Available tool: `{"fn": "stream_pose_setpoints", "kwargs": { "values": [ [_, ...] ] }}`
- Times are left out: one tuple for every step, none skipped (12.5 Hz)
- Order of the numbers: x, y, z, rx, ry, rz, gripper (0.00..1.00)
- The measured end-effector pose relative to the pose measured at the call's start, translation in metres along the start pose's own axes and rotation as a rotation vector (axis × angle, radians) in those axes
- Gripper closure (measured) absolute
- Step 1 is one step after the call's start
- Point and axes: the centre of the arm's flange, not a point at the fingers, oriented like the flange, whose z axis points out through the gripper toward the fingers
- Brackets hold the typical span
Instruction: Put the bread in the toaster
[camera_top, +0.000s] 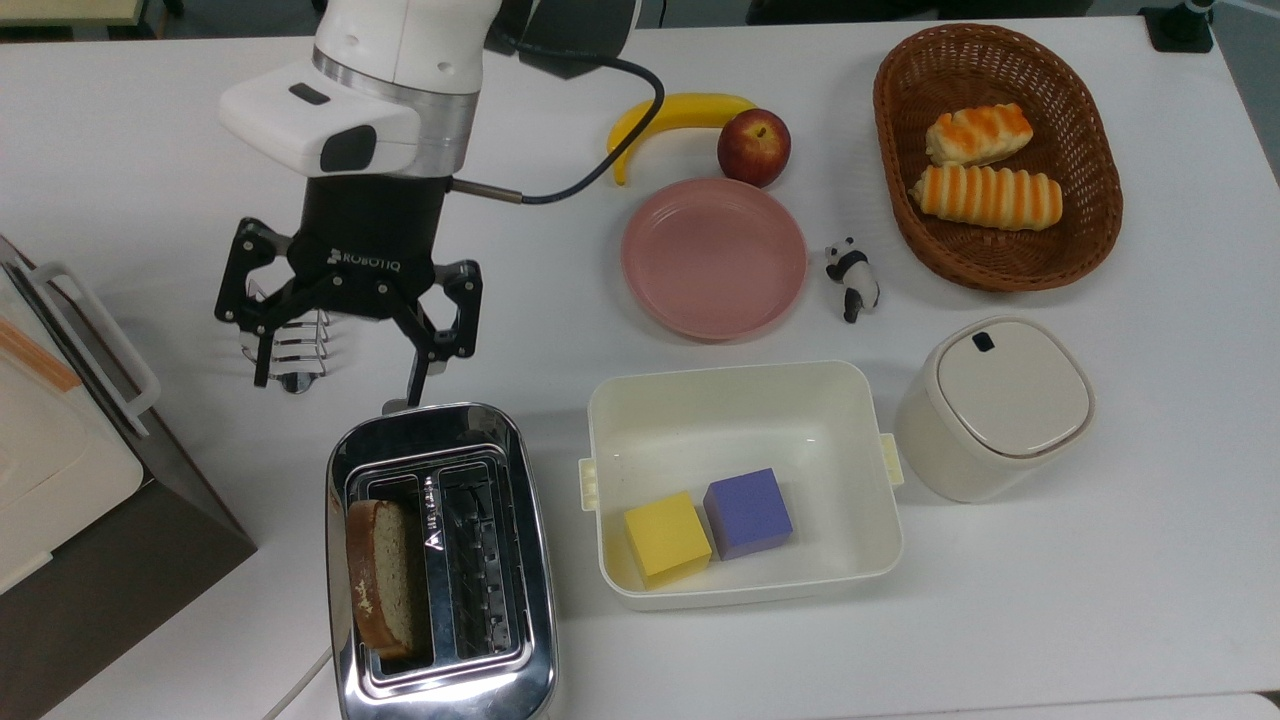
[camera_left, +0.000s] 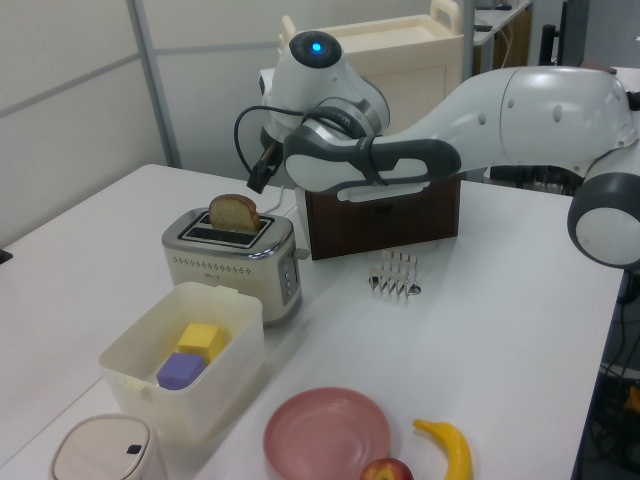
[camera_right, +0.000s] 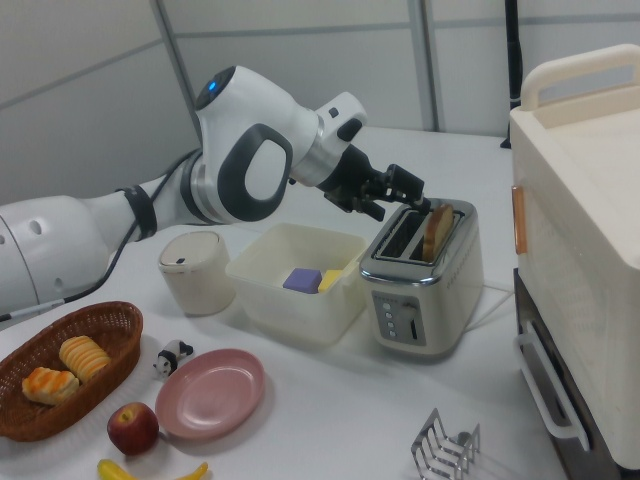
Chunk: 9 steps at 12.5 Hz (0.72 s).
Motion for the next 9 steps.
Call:
{"fn": "stream_pose_setpoints", "kwargs": {
  "values": [
    [-0.002, -0.001, -0.004, 0.012, -0.029, 0.002, 0.0],
    [-0.004, -0.003, -0.008, 0.032, -0.064, 0.004, 0.0],
    [-0.007, -0.005, -0.013, 0.056, -0.101, 0.007, 0.0],
    [-0.01, -0.008, -0.022, 0.087, -0.146, 0.009, 0.0],
    [-0.014, -0.01, -0.03, 0.11, -0.199, 0.008, 0.0],
    [-0.02, -0.011, -0.034, 0.124, -0.258, 0.005, 0.0],
    [-0.024, -0.012, -0.036, 0.131, -0.29, 0.002, 0.0],
    [-0.027, -0.016, -0.037, 0.14, -0.32, -0.002, 0.0],
    [-0.031, -0.022, -0.037, 0.163, -0.352, -0.003, 0.0]
  ]
}}
